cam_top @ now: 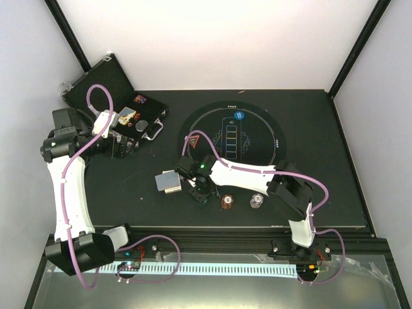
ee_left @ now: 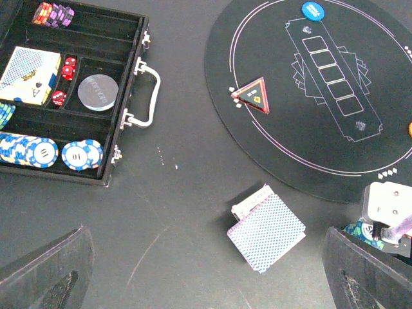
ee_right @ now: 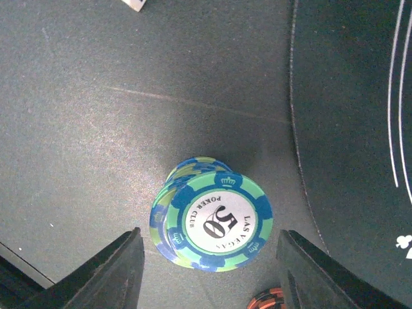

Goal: Distribute texas hold em gaming equipment

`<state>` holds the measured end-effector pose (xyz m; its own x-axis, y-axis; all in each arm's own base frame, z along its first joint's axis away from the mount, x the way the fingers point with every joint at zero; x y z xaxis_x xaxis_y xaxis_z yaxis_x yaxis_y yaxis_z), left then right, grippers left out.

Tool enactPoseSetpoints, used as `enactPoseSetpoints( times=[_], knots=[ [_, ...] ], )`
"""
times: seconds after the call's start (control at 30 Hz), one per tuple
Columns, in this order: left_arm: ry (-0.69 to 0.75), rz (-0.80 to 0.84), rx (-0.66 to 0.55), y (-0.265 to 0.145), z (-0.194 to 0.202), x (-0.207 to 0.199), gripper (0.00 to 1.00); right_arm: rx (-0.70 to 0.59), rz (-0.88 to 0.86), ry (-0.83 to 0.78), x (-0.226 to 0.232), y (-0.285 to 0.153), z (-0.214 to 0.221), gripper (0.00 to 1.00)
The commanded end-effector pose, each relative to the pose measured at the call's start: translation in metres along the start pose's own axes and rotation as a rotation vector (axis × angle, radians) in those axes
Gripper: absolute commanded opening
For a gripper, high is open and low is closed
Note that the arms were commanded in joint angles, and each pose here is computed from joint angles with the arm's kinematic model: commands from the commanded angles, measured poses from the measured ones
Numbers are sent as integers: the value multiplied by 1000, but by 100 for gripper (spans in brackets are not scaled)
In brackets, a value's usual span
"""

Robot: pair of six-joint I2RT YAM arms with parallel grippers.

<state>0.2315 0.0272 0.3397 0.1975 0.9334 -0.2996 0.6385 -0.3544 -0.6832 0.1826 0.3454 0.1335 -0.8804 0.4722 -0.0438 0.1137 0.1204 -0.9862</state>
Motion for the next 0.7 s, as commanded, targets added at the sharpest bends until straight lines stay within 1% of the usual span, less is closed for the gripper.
enactPoseSetpoints(
  times=[0.0, 0.13, 0.2, 0.27, 0.37, 0.5, 0.67],
  knots=[
    [43, -26, -49, -13, -10, -3, 99, -49, 33, -16, -2, -25, -4, 61],
    [41, -26, -48, -13, -9, -3, 99, -52, 38, -17, -2, -29, -7, 65],
    [42, -26, -50, -13, -9, -4, 99, -51, 40, -18, -3, -28, -8, 69],
    [45, -26, -51, -13, -9, -4, 99, -44, 39, -18, -2, -25, -8, 73],
    [45, -27, -51, -13, -10, -4, 99, -34, 24, -18, -1, -17, -10, 75],
    [49, -31, -52, -14, -10, -3, 99, -20, 14, -21, 1, -8, -12, 75],
    [49, -37, -53, -15, -11, -2, 99, -11, 4, -26, 2, -2, -14, 71]
  ],
)
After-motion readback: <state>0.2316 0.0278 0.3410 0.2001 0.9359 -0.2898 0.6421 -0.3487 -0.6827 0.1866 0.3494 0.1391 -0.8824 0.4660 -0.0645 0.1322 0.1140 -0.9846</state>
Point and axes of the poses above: each gripper's point midway between its finger pads, its own y axis out along the fingers, its own x axis along the line the jaws close on, z = x × y, the point moved 8 cm from there along -y, back along the fingers, and after that the axes turned 13 degrees about -y, right-handed, at the moved point
